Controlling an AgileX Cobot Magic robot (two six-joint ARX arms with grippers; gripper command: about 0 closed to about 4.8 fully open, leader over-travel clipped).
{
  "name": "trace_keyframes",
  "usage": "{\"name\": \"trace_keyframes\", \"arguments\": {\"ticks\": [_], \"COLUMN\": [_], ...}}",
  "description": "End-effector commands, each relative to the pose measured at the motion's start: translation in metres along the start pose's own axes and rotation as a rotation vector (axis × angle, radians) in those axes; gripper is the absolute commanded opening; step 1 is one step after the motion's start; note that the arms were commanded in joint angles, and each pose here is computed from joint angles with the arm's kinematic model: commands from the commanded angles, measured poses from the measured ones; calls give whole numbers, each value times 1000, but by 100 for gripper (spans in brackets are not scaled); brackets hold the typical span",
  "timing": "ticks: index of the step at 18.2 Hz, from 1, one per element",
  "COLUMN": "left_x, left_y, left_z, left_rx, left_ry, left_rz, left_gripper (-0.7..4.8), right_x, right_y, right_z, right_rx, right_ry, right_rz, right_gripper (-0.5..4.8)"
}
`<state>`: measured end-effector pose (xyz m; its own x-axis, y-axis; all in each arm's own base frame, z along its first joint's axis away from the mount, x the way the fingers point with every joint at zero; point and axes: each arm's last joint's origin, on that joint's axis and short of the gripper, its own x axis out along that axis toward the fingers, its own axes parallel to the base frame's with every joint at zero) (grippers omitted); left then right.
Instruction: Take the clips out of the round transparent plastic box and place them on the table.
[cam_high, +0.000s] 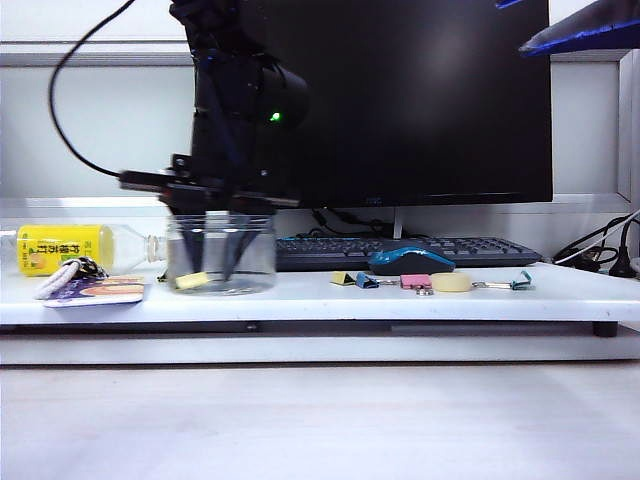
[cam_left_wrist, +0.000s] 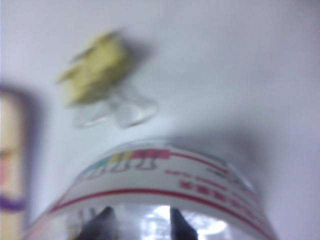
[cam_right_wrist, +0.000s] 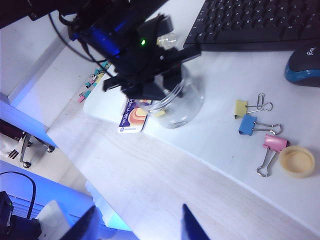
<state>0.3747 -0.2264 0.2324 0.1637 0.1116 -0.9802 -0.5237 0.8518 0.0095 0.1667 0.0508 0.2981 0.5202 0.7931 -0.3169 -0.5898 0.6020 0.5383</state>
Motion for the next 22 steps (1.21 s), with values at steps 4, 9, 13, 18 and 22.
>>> {"name": "trace_keyframes", "arguments": {"ticks": [4, 9, 13, 18, 22], "left_x": [-15, -18, -18, -34, -57], "left_y": [-11, -9, -6, 1, 7], "left_z": [6, 5, 2, -4, -2], "left_rx": [136, 278, 420, 605, 745], "left_ry": [-15, 0, 20, -36, -74], "left_rz": [-127, -126, -95, -25, -12], "left_gripper": [152, 152, 152, 152, 143], "right_x": [3, 4, 4, 4, 4], "right_y": [-3, -4, -4, -4, -4], "right_z": [1, 0, 0, -1, -1], "right_rx": [-9, -4, -2, 1, 2], "right_ry": [11, 19, 22, 25, 25], "right_rz": [1, -2, -2, -5, -5], "right_gripper": [212, 212, 212, 212, 212]}}
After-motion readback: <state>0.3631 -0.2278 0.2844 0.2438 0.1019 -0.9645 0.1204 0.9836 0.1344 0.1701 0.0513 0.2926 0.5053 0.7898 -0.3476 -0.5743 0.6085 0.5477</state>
